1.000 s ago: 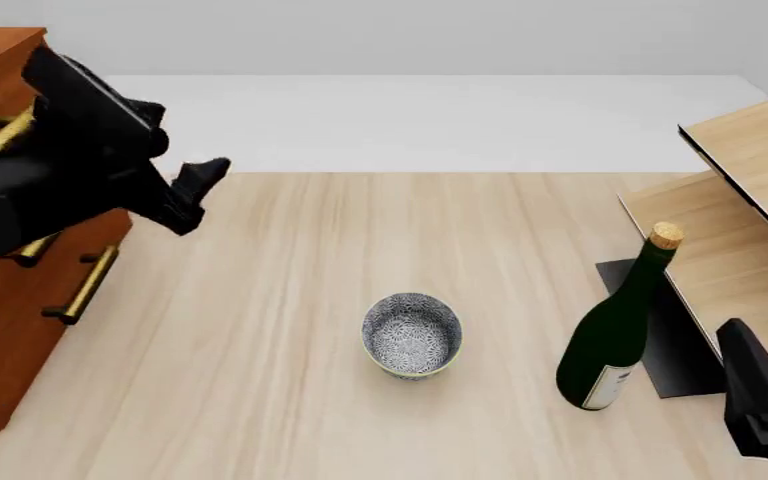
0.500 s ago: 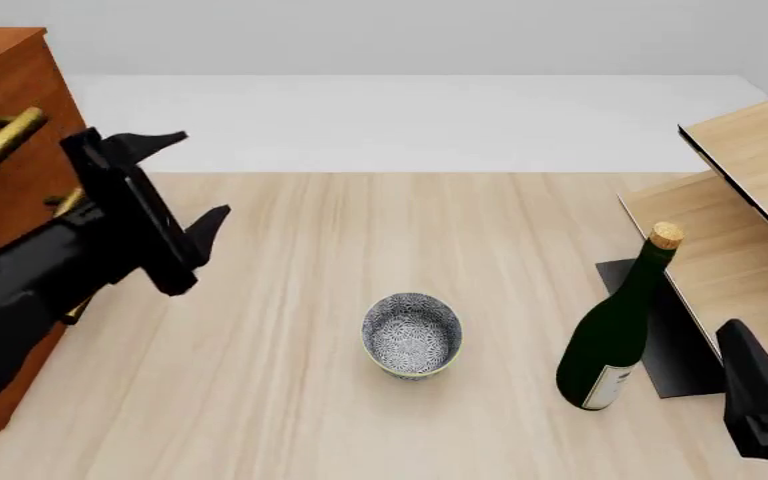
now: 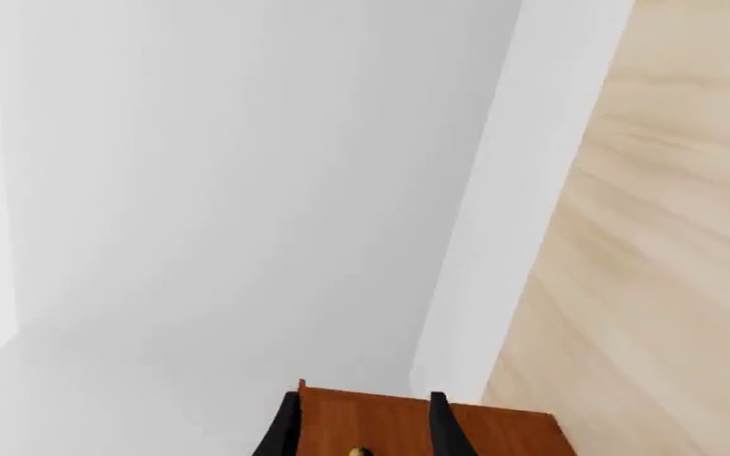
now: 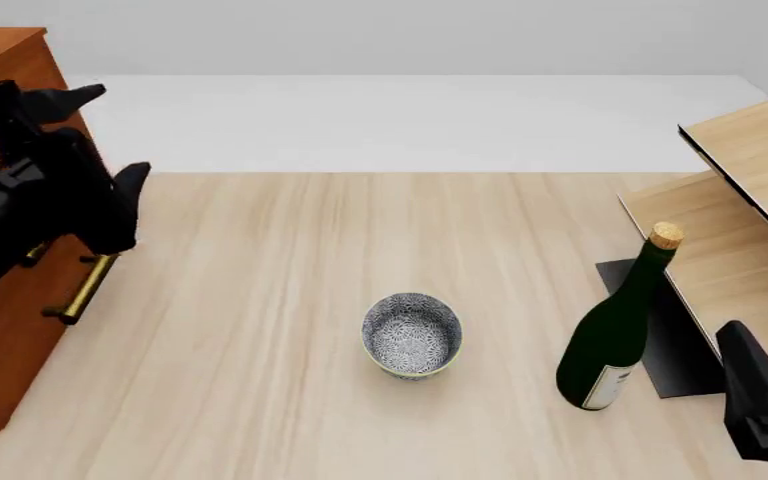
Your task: Close the bottom drawer of the cabinet and open the top drawer.
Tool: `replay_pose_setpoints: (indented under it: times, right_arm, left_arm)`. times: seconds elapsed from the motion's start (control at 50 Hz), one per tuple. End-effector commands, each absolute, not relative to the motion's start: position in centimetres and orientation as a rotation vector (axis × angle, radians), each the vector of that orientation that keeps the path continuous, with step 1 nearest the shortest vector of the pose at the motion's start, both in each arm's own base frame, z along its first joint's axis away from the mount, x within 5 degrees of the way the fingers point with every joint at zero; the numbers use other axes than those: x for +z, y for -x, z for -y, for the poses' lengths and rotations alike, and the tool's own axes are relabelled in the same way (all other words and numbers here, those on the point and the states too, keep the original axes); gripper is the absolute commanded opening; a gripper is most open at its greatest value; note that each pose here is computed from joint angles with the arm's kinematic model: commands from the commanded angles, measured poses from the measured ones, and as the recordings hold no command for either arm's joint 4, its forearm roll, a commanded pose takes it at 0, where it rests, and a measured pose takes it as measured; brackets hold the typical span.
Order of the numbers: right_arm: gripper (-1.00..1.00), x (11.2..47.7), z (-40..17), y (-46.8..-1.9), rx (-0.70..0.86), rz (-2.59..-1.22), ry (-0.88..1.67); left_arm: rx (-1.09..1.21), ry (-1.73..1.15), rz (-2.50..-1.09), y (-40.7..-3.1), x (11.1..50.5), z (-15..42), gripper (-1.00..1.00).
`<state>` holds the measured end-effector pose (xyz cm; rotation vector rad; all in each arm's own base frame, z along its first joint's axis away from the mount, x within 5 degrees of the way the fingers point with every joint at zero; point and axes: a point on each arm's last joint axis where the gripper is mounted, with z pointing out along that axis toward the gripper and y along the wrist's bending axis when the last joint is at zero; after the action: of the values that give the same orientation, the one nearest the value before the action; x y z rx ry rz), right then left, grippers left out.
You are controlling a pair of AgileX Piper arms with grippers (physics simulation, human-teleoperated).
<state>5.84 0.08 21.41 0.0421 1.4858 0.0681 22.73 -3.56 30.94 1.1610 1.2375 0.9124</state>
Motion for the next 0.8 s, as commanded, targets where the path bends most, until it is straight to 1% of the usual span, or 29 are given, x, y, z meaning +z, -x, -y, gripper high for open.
replay_pose_setpoints:
  times: [0.02, 0.08, 0.12, 0.16, 0.22, 0.44, 0.54, 0.8]
  right_arm:
    - [1.00, 21.4, -0.1, -5.8, 0.070, -1.486, -0.042]
    - [1.00, 21.4, -0.1, -5.9, 0.071, -1.486, -0.044]
    - [1.00, 21.4, -0.1, -5.9, 0.071, -1.485, -0.045]
    - [1.00, 21.4, -0.1, -5.8, 0.073, -1.483, -0.050]
    - [1.00, 21.5, 0.0, -5.8, 0.073, -1.482, -0.057]
    - [1.00, 21.5, 0.0, -5.9, 0.077, -1.480, -0.063]
    - [1.00, 21.5, 0.0, -6.0, 0.077, -1.481, -0.063]
    - [1.00, 21.5, 0.0, -6.0, 0.076, -1.483, -0.061]
  left_arm:
    - [1.034, -1.118, -1.242, -23.1, 33.5, 1.5, 1.00]
    - [1.019, -1.149, -1.254, -23.7, 32.4, 1.8, 1.00]
    - [0.981, -1.160, -1.288, -24.2, 32.1, 2.0, 1.00]
    - [1.035, -1.149, -1.295, -24.3, 31.9, 1.0, 1.00]
    - [1.100, -1.112, -1.314, -24.4, 32.4, -0.5, 1.00]
    - [1.129, -1.041, -1.369, -24.3, 34.4, -2.2, 1.00]
    - [1.171, -1.044, -1.393, -24.3, 33.6, -3.1, 1.00]
    - [1.138, -1.053, -1.481, -25.2, 32.0, -3.9, 1.00]
